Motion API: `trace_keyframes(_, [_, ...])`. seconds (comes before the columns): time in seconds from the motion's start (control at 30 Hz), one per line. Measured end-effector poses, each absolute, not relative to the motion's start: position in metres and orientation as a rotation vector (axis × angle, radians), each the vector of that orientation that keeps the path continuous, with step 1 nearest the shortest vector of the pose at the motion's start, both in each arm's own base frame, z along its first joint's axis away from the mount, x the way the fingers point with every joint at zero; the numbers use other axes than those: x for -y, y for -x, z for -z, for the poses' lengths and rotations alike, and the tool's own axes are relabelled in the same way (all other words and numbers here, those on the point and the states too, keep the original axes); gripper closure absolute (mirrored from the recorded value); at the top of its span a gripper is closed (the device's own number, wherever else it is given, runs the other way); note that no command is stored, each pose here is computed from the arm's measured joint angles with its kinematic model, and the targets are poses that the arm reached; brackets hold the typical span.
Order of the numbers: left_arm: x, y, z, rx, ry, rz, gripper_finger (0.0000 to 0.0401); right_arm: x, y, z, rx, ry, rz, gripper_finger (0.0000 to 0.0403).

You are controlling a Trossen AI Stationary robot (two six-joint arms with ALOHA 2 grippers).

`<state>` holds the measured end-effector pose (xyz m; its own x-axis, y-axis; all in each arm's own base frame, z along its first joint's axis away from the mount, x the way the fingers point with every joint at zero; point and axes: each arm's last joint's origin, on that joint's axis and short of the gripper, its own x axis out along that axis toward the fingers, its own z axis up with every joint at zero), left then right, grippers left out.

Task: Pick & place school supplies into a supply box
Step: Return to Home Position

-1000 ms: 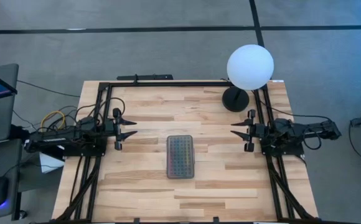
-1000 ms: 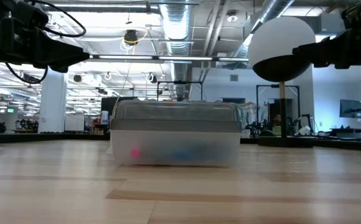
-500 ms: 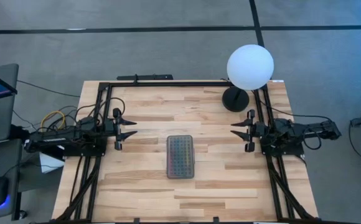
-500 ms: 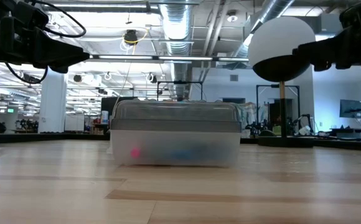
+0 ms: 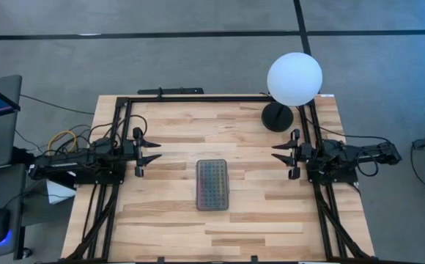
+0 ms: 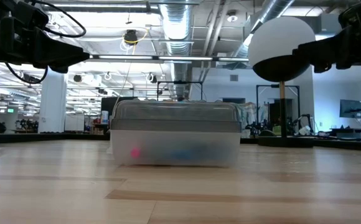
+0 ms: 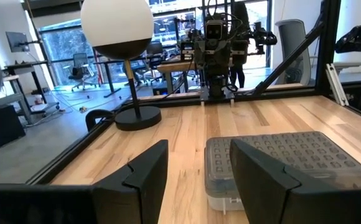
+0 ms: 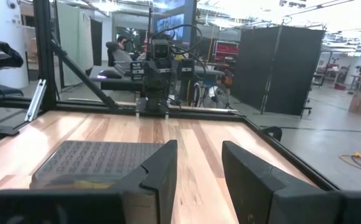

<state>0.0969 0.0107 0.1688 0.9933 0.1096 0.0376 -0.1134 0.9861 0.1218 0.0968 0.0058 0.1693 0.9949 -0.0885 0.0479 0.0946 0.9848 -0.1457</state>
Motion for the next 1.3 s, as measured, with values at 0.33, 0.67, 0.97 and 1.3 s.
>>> trace_keyframes(0.33, [-0.0107,-0.0969,-0.1688,0.031,-0.123,-0.112,0.0233,-0.0058,-0.0968,-0.1693,0.041,0.148,0.092,0.0282])
trace_keyframes(0.67, [-0.0107,-0.0969,-0.1688,0.031,-0.128,-0.112,0.0233,-0.0058,-0.0968,-0.1693,0.041,0.148,0.092,0.0282])
trace_keyframes(0.97, [-0.0107,-0.0969,-0.1687,0.030,-0.132,-0.112,0.0233,-0.0058,-0.0968,-0.1693,0.041,0.148,0.092,0.0282])
trace_keyframes(1.3, [-0.0107,-0.0969,-0.1687,0.030,-0.139,-0.112,0.0233,-0.0058,-0.0969,-0.1693,0.041,0.148,0.091,0.0282])
